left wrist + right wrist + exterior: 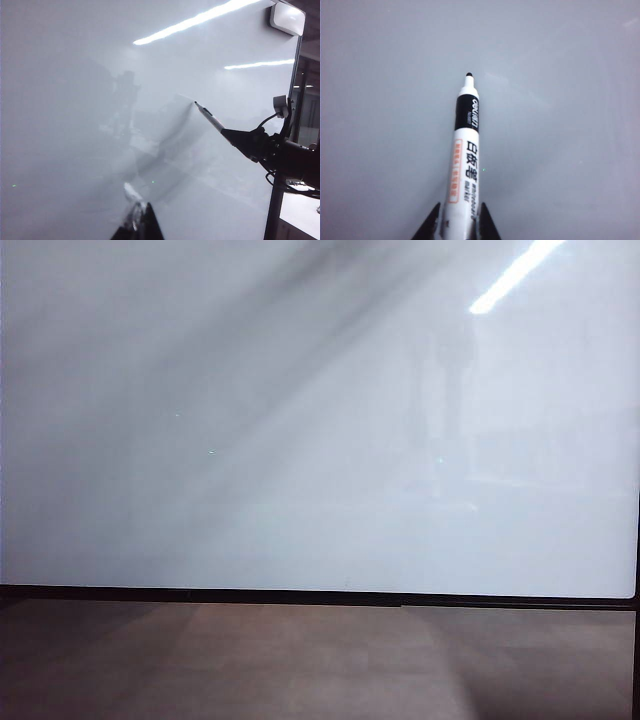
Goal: Reach to the right to find the marker pen, pick it up, and write the number 17 on the whiteboard.
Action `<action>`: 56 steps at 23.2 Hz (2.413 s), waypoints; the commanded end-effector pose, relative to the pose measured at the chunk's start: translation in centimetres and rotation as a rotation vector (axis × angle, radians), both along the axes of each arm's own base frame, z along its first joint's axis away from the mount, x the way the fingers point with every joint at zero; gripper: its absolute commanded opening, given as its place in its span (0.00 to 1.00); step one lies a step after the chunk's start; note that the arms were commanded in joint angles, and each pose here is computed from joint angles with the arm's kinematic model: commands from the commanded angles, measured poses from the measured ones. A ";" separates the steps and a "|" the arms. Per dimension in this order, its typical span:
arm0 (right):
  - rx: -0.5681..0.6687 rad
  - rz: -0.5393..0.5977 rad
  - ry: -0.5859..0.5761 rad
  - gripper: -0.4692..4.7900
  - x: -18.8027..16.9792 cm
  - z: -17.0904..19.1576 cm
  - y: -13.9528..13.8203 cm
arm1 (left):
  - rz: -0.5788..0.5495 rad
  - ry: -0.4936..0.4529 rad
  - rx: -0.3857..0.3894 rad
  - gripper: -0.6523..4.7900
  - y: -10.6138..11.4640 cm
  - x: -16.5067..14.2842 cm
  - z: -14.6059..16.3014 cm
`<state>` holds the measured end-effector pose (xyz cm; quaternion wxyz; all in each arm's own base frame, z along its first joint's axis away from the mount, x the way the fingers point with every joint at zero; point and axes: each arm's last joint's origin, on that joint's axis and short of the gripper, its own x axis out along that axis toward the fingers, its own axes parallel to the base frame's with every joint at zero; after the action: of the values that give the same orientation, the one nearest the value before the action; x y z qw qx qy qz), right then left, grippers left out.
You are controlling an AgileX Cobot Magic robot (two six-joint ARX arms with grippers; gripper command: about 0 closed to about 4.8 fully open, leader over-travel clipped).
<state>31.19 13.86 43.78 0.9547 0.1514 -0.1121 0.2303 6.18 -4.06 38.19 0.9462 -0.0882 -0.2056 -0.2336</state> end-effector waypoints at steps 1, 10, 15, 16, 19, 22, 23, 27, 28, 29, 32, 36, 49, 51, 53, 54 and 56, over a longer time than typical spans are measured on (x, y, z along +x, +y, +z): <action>0.012 -0.008 -0.032 0.08 -0.1 0.5 -0.2 | -0.001 -0.010 -0.011 0.11 0.1 -0.1 0.2; -0.001 -0.030 -0.033 0.08 0.0 0.4 -0.2 | -0.001 -0.010 -0.010 0.11 0.1 -0.1 0.2; 0.000 -0.036 -0.032 0.08 0.0 0.4 -0.3 | -0.001 -0.010 -0.010 0.11 0.1 -0.1 0.2; 0.000 -0.041 -0.031 0.08 0.1 0.4 -0.4 | -0.001 -0.010 -0.010 0.11 0.1 -0.1 0.2; -0.007 -0.041 -0.017 0.08 0.2 0.3 -0.4 | -0.001 -0.010 -0.010 0.11 0.1 -0.1 0.2; -0.017 -0.042 0.005 0.08 0.2 0.0 -0.4 | -0.001 -0.010 -0.010 0.11 0.1 -0.1 0.2; -0.021 -0.042 0.011 0.08 0.3 -0.1 -0.4 | -0.001 -0.010 -0.010 0.11 0.1 -0.1 0.2; -0.028 -0.041 0.028 0.08 0.5 -0.4 -0.3 | -0.001 -0.010 -0.011 0.11 0.1 -0.1 0.2; -0.030 -0.041 0.033 0.08 0.6 -0.5 -0.2 | -0.001 -0.010 -0.010 0.11 0.1 -0.1 0.2; -0.032 -0.041 0.036 0.08 0.7 -0.6 -0.2 | -0.001 -0.010 -0.010 0.11 0.1 -0.1 0.2; -0.038 -0.041 0.051 0.08 0.9 -0.9 -0.1 | -0.001 -0.010 -0.010 0.11 0.1 -0.1 0.2; -0.055 -0.041 0.086 0.08 1.1 -1.5 0.0 | -0.001 -0.010 -0.010 0.11 0.1 -0.1 0.2; -0.085 -0.028 0.196 0.08 1.5 -6.1 0.2 | -0.001 -0.009 -0.010 0.11 0.1 -0.1 0.2; -0.069 -0.022 0.183 0.08 1.3 -5.8 0.2 | -0.001 -0.008 -0.009 0.11 0.1 -0.1 0.2; -0.059 -0.016 0.157 0.08 0.8 -5.1 0.2 | -0.001 -0.007 -0.009 0.11 0.0 -0.1 0.1; -0.056 -0.001 0.145 0.08 0.3 -4.6 0.2 | -0.001 -0.005 -0.007 0.11 0.0 -0.1 0.1; -0.055 0.030 0.120 0.08 -0.7 -3.9 0.5 | -0.001 0.002 -0.002 0.11 0.0 0.0 0.0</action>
<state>31.58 14.30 38.53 0.9651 0.1336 -0.0176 0.2244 6.18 -4.06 38.17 0.9465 -0.0879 -0.2048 -0.2334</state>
